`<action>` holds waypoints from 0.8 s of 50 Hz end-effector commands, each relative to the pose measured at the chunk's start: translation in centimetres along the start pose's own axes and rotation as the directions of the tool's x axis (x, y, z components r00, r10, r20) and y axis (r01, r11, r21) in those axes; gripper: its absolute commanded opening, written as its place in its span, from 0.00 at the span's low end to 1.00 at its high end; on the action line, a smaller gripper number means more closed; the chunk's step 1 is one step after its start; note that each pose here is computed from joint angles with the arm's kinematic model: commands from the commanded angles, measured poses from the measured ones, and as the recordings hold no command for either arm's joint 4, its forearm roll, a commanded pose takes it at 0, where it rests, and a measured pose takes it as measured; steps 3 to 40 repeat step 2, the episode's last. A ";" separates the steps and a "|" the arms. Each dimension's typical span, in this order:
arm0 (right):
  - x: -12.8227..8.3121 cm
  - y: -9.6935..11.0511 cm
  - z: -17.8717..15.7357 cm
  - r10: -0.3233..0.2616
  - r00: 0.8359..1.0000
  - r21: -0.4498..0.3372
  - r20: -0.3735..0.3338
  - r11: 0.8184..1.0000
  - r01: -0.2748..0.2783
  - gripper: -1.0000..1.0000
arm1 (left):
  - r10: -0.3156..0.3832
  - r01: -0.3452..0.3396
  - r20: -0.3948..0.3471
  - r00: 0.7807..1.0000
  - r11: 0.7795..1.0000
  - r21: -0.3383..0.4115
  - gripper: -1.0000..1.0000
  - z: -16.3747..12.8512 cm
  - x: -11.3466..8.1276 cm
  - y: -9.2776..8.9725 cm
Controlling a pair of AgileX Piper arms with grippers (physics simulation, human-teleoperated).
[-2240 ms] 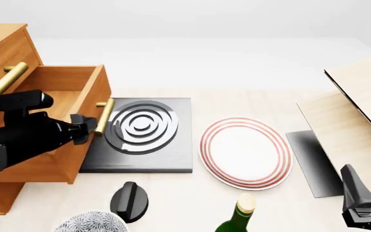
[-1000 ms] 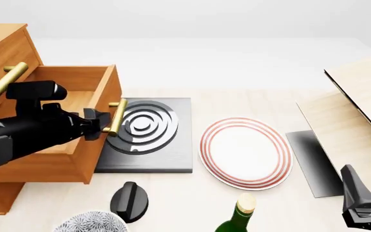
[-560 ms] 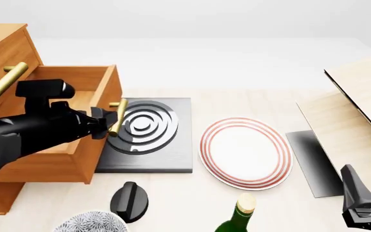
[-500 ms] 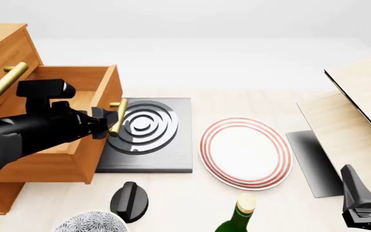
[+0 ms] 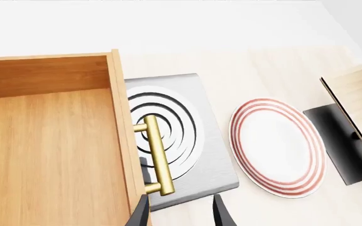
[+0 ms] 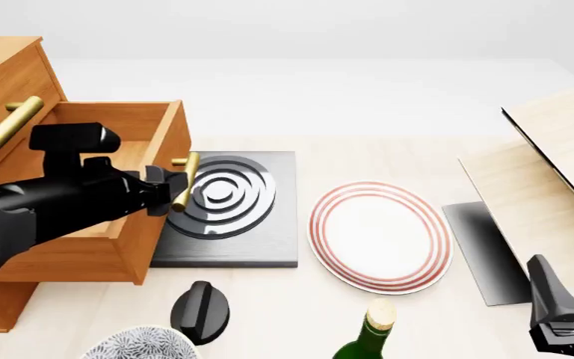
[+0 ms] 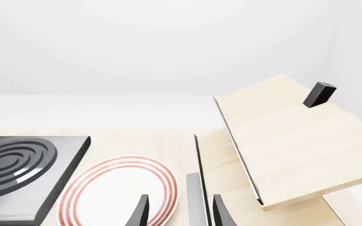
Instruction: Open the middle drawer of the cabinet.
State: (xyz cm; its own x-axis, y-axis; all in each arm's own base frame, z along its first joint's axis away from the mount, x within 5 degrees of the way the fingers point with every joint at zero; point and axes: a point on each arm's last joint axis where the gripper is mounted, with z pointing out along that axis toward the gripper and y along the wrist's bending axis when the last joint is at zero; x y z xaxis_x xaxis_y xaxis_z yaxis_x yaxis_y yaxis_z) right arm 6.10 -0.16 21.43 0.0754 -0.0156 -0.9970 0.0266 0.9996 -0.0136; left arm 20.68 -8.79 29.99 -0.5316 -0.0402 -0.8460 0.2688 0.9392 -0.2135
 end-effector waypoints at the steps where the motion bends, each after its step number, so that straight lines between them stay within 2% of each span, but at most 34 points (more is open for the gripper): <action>1: 0.0 0.0 -0.2 0.004 1.000 -0.003 0.003 1.000 -0.004 1.00 | -0.027 0.027 0.014 1.000 1.000 0.002 1.00 -0.2 0.0 0.1; 40: 0.0 0.0 -0.2 0.004 1.000 -0.003 0.003 1.000 -0.004 1.00 | -0.020 0.020 0.026 0.999 1.000 -0.004 1.00 -0.4 -0.1 0.3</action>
